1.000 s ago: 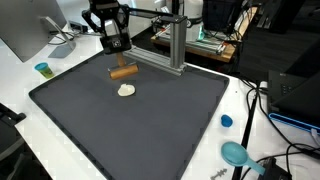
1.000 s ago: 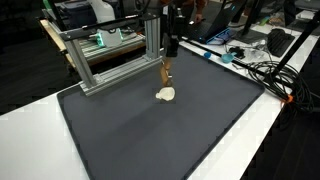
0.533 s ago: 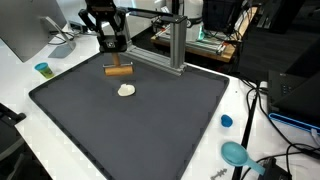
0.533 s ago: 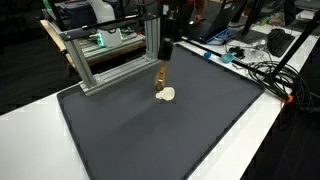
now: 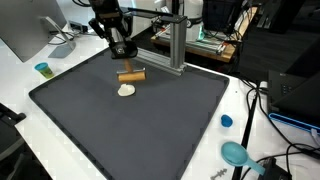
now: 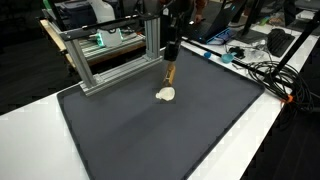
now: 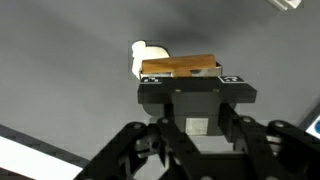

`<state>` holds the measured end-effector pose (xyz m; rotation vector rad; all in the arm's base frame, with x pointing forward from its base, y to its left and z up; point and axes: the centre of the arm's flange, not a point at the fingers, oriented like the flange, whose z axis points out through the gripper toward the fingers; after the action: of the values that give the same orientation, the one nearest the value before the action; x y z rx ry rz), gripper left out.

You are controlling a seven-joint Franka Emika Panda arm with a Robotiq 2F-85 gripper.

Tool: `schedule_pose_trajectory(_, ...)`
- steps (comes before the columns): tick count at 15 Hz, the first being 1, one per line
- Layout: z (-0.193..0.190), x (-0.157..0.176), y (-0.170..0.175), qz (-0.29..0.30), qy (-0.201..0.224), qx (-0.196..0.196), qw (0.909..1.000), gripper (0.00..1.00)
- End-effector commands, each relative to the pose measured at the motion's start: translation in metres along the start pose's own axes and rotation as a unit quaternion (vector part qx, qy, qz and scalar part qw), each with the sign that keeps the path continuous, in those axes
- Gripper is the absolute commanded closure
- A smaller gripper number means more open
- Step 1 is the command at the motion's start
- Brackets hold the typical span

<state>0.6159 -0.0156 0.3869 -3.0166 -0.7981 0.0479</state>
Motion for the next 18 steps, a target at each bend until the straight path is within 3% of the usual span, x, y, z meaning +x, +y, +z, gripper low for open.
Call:
schedule_pose_trajectory(1,-0.001,0.001,0.002,0.004,0.006,-0.004,1.0000,0.54)
schedule_pose_trajectory(2,-0.002,0.001,0.003,0.005,0.009,-0.006,0.9999,0.79)
schedule_pose_trajectory(8,0.020,0.011,0.006,0.102,0.067,-0.027,0.9921,0.79)
schedule_pose_trajectory(11,0.032,0.014,0.014,0.121,0.064,-0.050,0.9894,0.79)
schedule_pose_trajectory(18,0.067,0.015,0.021,0.148,0.027,-0.056,0.9870,0.79)
